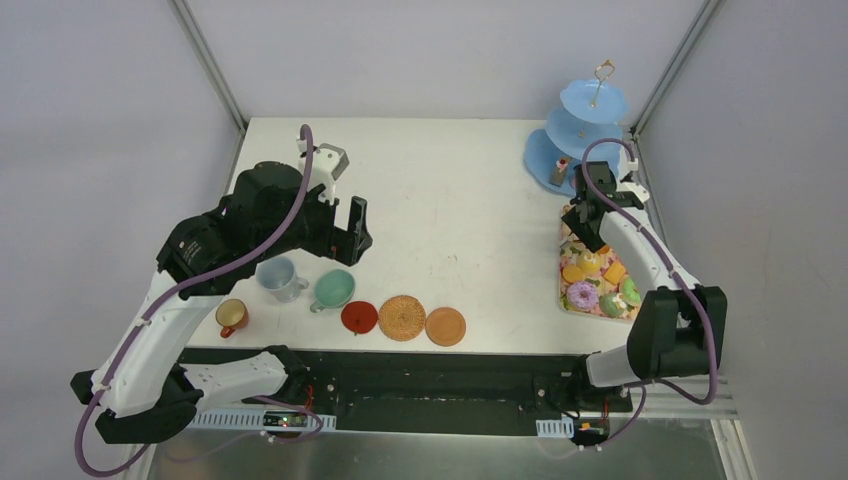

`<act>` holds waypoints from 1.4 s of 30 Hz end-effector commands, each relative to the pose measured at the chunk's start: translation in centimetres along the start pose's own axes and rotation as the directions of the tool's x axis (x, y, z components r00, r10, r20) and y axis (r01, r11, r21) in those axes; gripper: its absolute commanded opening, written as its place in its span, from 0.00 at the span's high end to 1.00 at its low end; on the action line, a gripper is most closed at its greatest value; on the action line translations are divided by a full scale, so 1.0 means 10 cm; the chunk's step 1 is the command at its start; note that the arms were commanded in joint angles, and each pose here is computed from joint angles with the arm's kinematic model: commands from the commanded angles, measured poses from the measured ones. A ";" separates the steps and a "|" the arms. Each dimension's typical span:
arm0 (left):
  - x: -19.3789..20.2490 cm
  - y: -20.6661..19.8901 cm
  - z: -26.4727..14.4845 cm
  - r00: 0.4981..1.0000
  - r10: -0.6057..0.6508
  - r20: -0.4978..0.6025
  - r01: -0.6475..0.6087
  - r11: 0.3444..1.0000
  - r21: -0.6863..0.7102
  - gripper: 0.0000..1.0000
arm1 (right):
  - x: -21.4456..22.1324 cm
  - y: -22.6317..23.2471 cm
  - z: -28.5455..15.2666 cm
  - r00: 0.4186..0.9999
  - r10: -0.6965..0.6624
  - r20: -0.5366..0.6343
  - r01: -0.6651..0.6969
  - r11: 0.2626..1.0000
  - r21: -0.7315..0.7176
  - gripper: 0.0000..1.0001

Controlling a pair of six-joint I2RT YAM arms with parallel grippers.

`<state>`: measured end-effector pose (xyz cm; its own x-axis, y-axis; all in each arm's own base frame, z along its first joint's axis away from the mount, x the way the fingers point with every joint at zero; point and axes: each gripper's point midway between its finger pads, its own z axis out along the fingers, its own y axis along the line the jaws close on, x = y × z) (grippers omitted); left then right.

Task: Serve the afternoon tea

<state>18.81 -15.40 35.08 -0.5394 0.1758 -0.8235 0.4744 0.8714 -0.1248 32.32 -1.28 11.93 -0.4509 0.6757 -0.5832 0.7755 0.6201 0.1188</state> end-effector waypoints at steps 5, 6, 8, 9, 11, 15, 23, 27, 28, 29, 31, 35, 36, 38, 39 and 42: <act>0.01 0.01 0.00 0.999 0.043 -0.004 -0.043 0.999 -0.012 0.00 | -0.15 0.12 0.09 0.998 0.000 0.063 -0.001 1.000 0.007 0.43; 0.01 0.02 0.00 0.999 0.043 -0.003 -0.043 0.999 -0.013 0.00 | -0.15 0.14 0.10 0.998 -0.004 0.061 0.004 1.000 0.009 0.42; 0.01 0.02 0.00 0.999 0.047 -0.002 -0.047 0.999 -0.017 0.00 | -0.14 0.14 0.14 0.998 -0.014 0.056 0.013 1.000 0.020 0.43; 0.01 0.02 0.01 0.999 0.048 -0.002 -0.048 0.999 -0.018 0.00 | -0.14 0.15 0.14 0.998 -0.015 0.057 0.014 1.000 0.021 0.43; 0.01 0.02 0.01 0.999 0.052 -0.003 -0.052 0.998 -0.020 0.00 | -0.14 0.16 0.16 0.998 -0.018 0.055 0.017 1.000 0.020 0.43; 0.01 0.04 0.01 0.998 0.060 -0.003 -0.060 0.998 -0.027 0.00 | -0.15 0.18 0.17 0.998 -0.029 0.054 0.028 0.999 0.022 0.42; -0.01 0.05 0.02 0.996 0.088 0.002 -0.088 0.995 -0.041 0.00 | -0.14 0.20 0.14 0.998 -0.056 0.040 0.056 0.998 0.012 0.58; -0.01 0.04 0.02 0.995 0.104 0.003 -0.104 0.994 -0.042 0.00 | -0.14 0.18 0.10 0.996 -0.076 0.039 0.076 0.997 0.016 0.67; -0.01 0.04 0.02 0.994 0.107 0.005 -0.107 0.993 -0.042 0.00 | -0.15 0.18 0.07 0.996 -0.083 0.041 0.082 0.997 0.015 0.68; -0.02 0.03 0.02 0.994 0.111 0.005 -0.110 0.993 -0.042 0.00 | -0.16 0.19 0.05 0.995 -0.086 0.043 0.086 0.996 0.011 0.68; -0.02 0.04 0.02 0.993 0.117 0.008 -0.116 0.992 -0.047 0.00 | -0.17 0.19 -0.02 0.994 -0.096 0.044 0.096 0.995 0.005 0.71; -0.04 0.05 0.01 0.992 0.127 0.010 -0.126 0.991 -0.053 0.00 | -0.19 0.16 -0.22 0.993 -0.114 0.035 0.115 0.993 -0.019 0.73; -0.04 0.04 0.01 0.991 0.130 0.009 -0.129 0.990 -0.052 0.00 | -0.19 0.13 -0.26 0.992 -0.121 0.032 0.122 0.992 -0.026 0.73; -0.04 0.05 0.00 0.991 0.130 0.012 -0.130 0.990 -0.054 0.00 | -0.18 0.08 -0.35 0.991 -0.134 0.028 0.135 0.990 -0.045 0.73; -0.04 0.05 0.01 0.991 0.133 0.012 -0.133 0.990 -0.055 0.00 | -0.17 0.05 -0.40 0.990 -0.141 0.024 0.142 0.988 -0.055 0.73; -0.06 0.05 0.01 0.991 0.132 0.015 -0.131 0.990 -0.054 0.00 | -0.14 -0.02 -0.54 0.987 -0.159 0.013 0.159 0.983 -0.090 0.74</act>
<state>19.17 -15.32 34.88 -0.4865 0.2668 -0.8319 0.5006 0.8655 -0.0152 32.07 -0.38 14.09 -0.5548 0.5861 -0.5905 0.6926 0.7186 0.0626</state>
